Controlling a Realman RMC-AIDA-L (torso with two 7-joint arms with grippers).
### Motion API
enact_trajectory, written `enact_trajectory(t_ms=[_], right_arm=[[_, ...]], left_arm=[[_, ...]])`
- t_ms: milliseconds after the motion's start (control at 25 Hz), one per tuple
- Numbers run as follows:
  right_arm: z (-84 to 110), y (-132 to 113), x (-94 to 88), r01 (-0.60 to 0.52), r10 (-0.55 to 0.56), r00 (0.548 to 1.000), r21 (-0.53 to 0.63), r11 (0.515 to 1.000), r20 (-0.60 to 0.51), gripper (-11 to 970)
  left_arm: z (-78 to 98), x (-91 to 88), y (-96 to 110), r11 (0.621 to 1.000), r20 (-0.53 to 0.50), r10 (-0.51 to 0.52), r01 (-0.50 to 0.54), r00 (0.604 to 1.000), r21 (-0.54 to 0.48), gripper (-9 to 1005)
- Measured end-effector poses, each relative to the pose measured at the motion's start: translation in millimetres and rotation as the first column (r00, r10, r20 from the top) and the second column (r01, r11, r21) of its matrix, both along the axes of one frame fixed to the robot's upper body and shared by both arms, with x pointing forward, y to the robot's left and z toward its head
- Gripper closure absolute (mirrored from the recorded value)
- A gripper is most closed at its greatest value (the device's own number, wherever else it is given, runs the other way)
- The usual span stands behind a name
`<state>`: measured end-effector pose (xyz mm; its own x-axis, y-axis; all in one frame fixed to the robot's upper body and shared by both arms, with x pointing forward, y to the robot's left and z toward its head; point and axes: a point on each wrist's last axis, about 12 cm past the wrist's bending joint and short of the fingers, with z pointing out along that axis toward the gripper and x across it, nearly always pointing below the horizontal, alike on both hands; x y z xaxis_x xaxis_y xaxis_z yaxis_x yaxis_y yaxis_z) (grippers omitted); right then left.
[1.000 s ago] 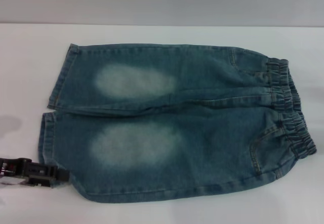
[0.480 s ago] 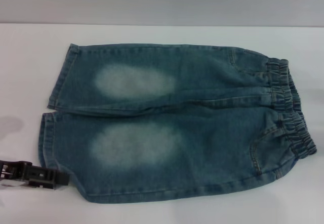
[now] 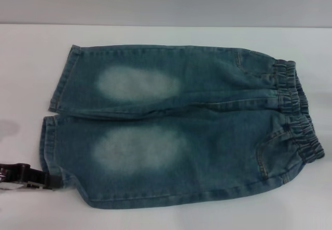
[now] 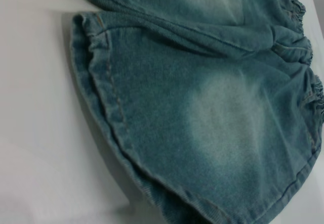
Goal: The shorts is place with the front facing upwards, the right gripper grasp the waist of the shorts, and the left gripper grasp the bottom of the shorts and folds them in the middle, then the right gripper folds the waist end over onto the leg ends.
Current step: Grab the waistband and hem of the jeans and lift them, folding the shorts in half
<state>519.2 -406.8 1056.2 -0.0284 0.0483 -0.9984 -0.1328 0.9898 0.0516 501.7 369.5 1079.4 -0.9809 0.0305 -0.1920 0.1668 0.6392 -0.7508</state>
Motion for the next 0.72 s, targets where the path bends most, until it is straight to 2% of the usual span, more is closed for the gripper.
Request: enact_trajectory(t_ms=[200,400,560,640,720], right_arm=[[-0.2,0.3,-1.9,-0.005,0.004,1.0,0.02,1.0,0.003,475],[11.0,-2.9,-5.2,-0.079,0.074,0.997,0.186,0.979,0.033,475],[34.6,-6.6,-3.8,-0.252,0.255,0.967,0.291,0.923,0.026,475],[49.5,-7.4,-0.2,-0.343,0.36,0.933,0.288,0.894,-0.009,475],[67.0,-5.9,5.6,-0.441,0.482,0.87,0.278,0.853,-0.1,475]], left_arm=[[-0.5,1.1,1.4,1.0,0.0,0.017,-0.017,1.0,0.008,863],[0.1,2.1,3.0,1.0,0.005,0.027,-0.027,1.0,0.01,908],[1.0,4.6,0.5,1.0,0.011,0.024,-0.024,1.0,0.006,943],[2.0,6.6,1.0,0.999,0.021,0.035,-0.035,0.999,0.004,961],[4.0,9.2,1.9,0.999,0.035,0.054,-0.054,0.998,-0.006,961]])
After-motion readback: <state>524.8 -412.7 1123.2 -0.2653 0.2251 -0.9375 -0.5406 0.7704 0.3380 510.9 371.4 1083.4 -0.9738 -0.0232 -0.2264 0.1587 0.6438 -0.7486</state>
